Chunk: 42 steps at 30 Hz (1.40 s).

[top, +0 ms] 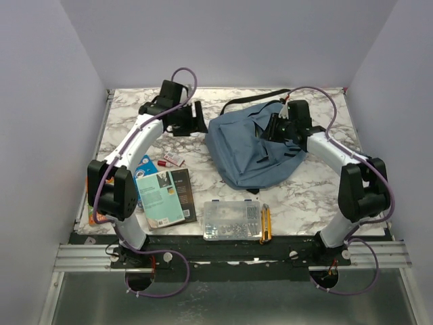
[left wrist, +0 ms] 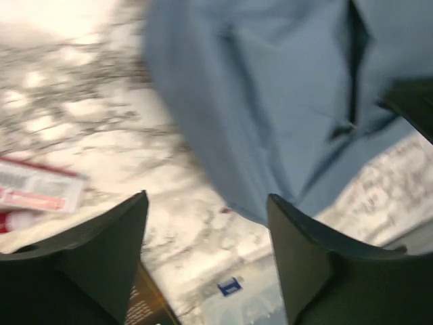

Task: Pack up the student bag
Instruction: Place the stationery in the student bag, then pick up the stationery from the center of the board.

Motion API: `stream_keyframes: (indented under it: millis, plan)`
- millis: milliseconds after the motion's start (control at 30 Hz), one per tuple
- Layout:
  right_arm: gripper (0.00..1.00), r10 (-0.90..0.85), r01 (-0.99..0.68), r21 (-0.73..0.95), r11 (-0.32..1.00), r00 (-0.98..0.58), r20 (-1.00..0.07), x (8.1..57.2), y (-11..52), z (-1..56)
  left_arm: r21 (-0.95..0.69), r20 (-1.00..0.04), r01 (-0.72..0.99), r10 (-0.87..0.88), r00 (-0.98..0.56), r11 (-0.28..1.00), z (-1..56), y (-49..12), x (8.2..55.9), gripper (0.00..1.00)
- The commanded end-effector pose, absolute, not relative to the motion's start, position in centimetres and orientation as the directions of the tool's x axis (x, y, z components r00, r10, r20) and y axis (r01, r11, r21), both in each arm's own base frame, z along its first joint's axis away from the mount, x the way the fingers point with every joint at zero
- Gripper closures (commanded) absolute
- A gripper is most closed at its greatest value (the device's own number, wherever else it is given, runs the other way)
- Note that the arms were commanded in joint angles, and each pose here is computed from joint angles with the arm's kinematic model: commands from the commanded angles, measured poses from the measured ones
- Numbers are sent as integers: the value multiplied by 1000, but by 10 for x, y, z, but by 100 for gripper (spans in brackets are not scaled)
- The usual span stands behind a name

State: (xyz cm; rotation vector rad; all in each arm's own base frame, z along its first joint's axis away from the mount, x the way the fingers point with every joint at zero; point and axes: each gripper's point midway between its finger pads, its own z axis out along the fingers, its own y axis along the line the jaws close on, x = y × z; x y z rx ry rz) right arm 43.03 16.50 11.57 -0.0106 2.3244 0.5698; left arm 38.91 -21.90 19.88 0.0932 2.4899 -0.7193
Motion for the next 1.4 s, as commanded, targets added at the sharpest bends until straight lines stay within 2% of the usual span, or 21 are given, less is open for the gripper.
stream_keyframes:
  millis: [0,133,300,433,567,633,800,933,1000,1133,1200,1233,1267,1367]
  plan:
    - [60,153,-229,459,859,-740,-655,403,175,134,-401,-482,-129,-329,-812,907,168,-139,412,20]
    - [54,137,-252,454,855,-734,-665,393,174,139,-445,-371,-335,-511,-775,831,147,-113,415,16]
    - [51,128,-255,448,857,-738,-663,387,172,136,-399,-311,-510,-636,-707,762,120,-97,418,12]
    - [51,124,-254,448,857,-743,-658,382,171,134,-347,-178,-641,-719,-672,685,95,-95,417,13]
    - [51,124,-252,439,862,-735,-666,378,168,136,-300,-93,-712,-762,-641,635,74,-98,419,17]
    - [51,124,-254,436,863,-731,-671,376,167,138,-280,-71,-748,-790,-609,602,65,-96,418,18]
    - [51,131,-253,441,861,-727,-674,371,166,141,-263,-115,-775,-817,-566,574,66,-84,423,20]
    - [51,140,-247,449,859,-729,-670,368,166,142,-294,-42,-803,-846,-531,519,64,-94,413,21]
    - [50,151,-253,469,846,-730,-666,368,173,144,-345,-46,-792,-852,-522,504,69,-96,412,22]
    - [43,122,-331,472,817,-702,-702,366,211,155,-419,-152,-712,-817,-557,563,108,-88,414,17]
    - [30,102,-372,451,811,-669,-736,366,235,164,-456,-218,-651,-786,-579,606,134,-85,411,14]
    - [4,79,-408,439,800,-654,-752,364,251,170,-478,-255,-611,-766,-590,631,146,-84,410,13]
    - [0,59,-433,422,796,-639,-767,364,264,173,-505,-300,-567,-749,-591,650,162,-83,408,12]
    - [0,-9,-530,377,760,-589,-808,359,315,186,-561,-437,-410,-678,-591,719,209,-82,400,10]
